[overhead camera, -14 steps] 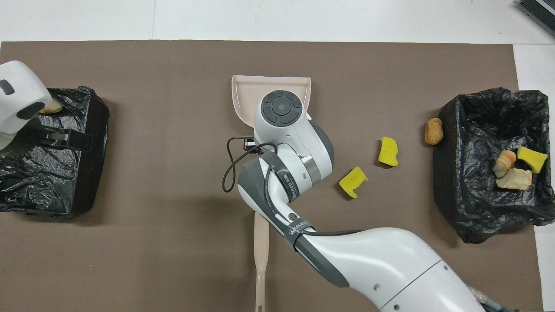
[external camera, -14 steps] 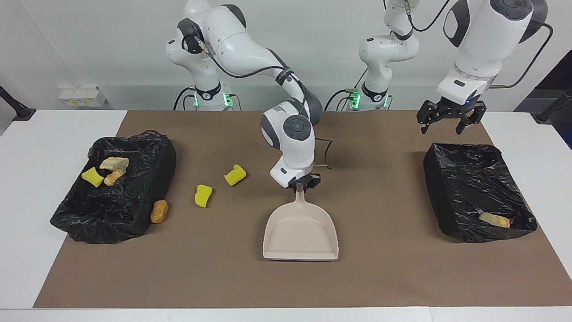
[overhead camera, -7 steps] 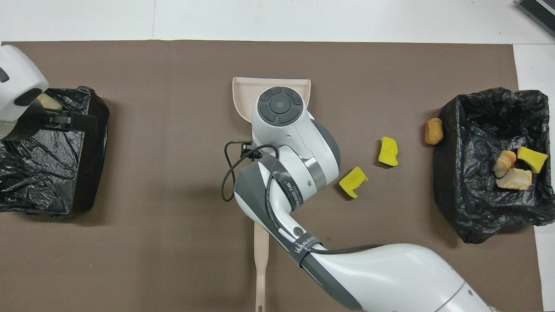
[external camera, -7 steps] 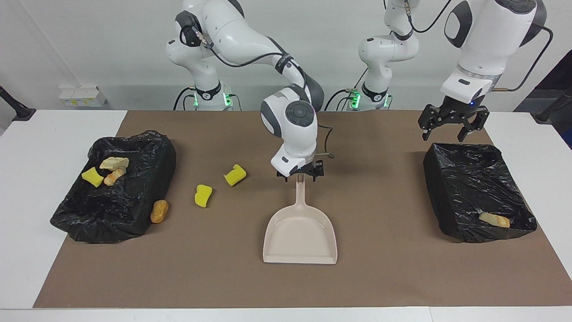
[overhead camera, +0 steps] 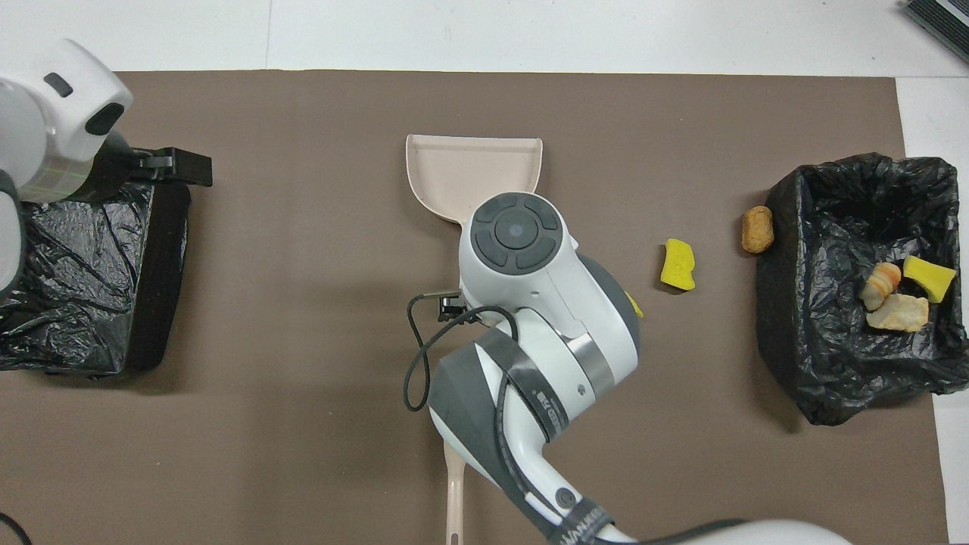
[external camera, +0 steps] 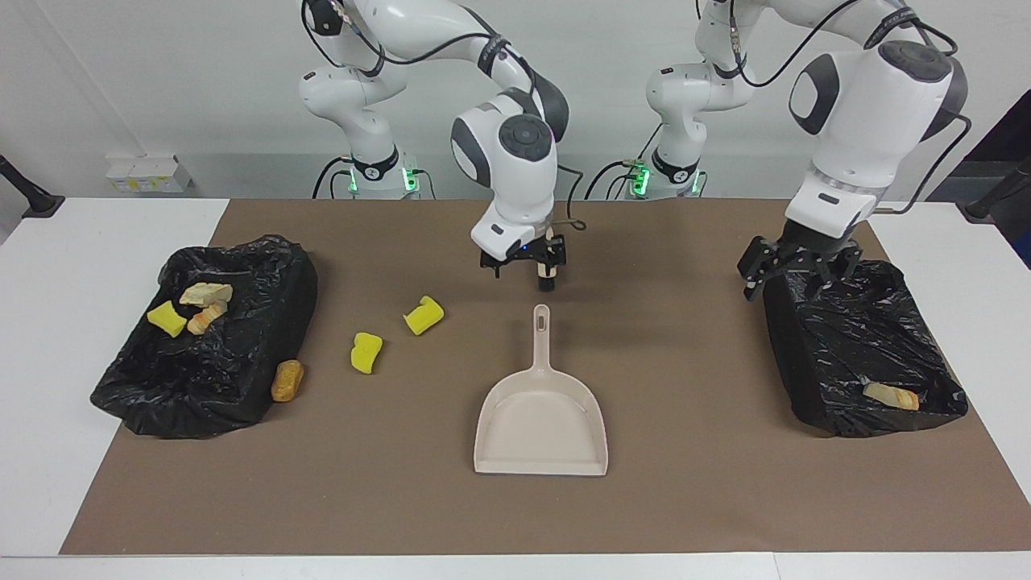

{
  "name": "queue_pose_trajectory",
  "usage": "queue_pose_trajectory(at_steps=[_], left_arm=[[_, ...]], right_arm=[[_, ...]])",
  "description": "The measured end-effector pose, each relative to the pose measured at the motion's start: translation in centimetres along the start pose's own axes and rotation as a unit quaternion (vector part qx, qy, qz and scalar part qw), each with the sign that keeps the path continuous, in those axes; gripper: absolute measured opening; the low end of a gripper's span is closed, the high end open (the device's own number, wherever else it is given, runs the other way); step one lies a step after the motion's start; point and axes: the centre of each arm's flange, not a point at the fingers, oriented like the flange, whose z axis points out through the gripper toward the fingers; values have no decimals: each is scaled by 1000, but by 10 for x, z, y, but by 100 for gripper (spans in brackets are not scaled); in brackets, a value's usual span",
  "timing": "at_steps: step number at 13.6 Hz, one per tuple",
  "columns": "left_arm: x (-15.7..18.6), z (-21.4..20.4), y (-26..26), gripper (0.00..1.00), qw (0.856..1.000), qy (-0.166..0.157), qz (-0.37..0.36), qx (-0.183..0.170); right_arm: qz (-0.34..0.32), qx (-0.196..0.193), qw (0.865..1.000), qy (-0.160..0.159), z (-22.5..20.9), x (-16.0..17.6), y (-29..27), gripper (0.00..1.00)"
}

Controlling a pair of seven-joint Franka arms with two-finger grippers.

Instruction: Sweep and dump trash in bin

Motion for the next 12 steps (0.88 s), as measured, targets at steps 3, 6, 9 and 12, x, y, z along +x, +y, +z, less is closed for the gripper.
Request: queue_pose_trajectory(at_steps=[3,6,9,12], left_arm=[[2,-3,3,100,1000,4,-2,-1],[3,-5,1,100,1000,6,-4,-1],[3,-5,2,100,1000,6,-3,-2],[3,-5,3,100,1000,6,-3,-2]], right_arm=[[-14,-12,1000,-10,3,-45,7,100],[-10,0,1000,1,30,-92,0,100],[4,10,1000,-10,52,-132,-7,100],[19,8,1000,-7,75,-167,-30,97]])
